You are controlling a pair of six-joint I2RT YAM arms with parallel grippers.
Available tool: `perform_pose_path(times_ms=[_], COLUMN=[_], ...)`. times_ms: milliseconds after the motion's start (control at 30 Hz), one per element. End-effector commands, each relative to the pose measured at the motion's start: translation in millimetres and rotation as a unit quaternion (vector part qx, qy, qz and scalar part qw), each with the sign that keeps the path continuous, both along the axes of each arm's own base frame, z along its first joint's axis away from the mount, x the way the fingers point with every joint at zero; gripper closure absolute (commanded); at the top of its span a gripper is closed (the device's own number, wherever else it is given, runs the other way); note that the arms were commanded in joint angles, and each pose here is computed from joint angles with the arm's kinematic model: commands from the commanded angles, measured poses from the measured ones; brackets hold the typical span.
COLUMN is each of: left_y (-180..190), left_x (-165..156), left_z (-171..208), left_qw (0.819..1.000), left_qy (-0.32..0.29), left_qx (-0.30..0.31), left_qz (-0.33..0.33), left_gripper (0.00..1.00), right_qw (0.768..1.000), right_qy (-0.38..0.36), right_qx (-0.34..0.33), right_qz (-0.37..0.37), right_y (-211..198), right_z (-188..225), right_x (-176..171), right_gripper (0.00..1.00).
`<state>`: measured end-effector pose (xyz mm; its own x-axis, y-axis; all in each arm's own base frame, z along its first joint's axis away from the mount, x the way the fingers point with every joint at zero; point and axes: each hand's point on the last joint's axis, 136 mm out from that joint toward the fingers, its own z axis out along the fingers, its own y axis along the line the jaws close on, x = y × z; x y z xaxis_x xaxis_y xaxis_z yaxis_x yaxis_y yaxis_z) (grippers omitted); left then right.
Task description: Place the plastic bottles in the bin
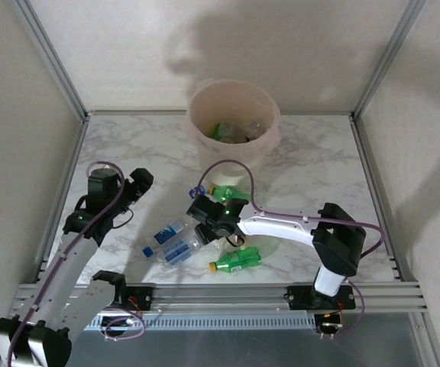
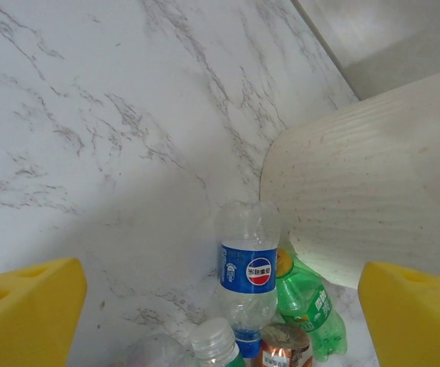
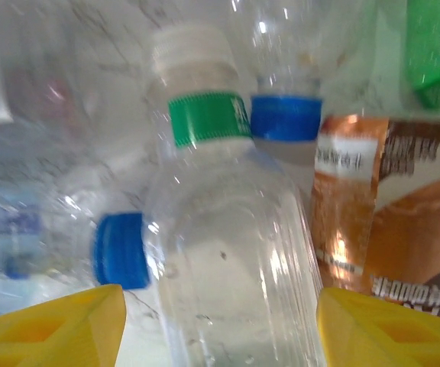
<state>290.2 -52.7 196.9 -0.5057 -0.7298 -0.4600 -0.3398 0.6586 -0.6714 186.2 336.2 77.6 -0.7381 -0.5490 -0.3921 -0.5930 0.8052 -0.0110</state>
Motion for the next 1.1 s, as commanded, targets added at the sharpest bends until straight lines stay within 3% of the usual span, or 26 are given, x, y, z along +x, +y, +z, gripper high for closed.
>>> perform_pose_path(times_ms=[0,133,233,367,567,833,1067], left_y=[-1.0,-1.5,-3.4,-4.5,-4.9,-3.4,-4.3], left_x=[0.7,1.6,3.4,5.6,8.3,7.9,9.0], left_z=[0.6,0.0,-1.0,-0.4,-1.4,-2.4,-5.6], left_qw=[1.0,1.0,1.0,1.0,1.0,1.0,1.0], left_qy=[-0.007,-0.008,-0.008,-0.01,-0.011,-0.01,-0.009], left_qx=[-0.002,-0.005,-0.01,-0.014,-0.014,-0.006,-0.007], left_qz=[0.001,0.002,0.0,-0.001,-0.001,-0.001,-0.003], left_gripper=[0.08,0.08,0.08,0.08,0.08,0.08,0.08], right_qw=[1.0,1.0,1.0,0.999,0.996,0.987,0.985], right_qy=[0.015,0.009,0.005,0.019,0.045,0.019,0.031], right_qx=[-0.016,-0.016,-0.024,-0.028,-0.058,-0.149,-0.162], right_qz=[-0.005,0.015,0.018,0.021,0.042,0.051,0.043], right_y=[-14.2,-21.0,-34.6,-52.7,-62.7,-73.1,-82.1], right_z=[-2.4,11.0,19.2,22.4,5.9,-21.5,-32.8], right_x=[-11.4,-27.1,-36.4,-49.5,-71.1,-78.4,-86.0], right_gripper=[0.33,0.25,0.12,0.02,0.01,0.01,0.01])
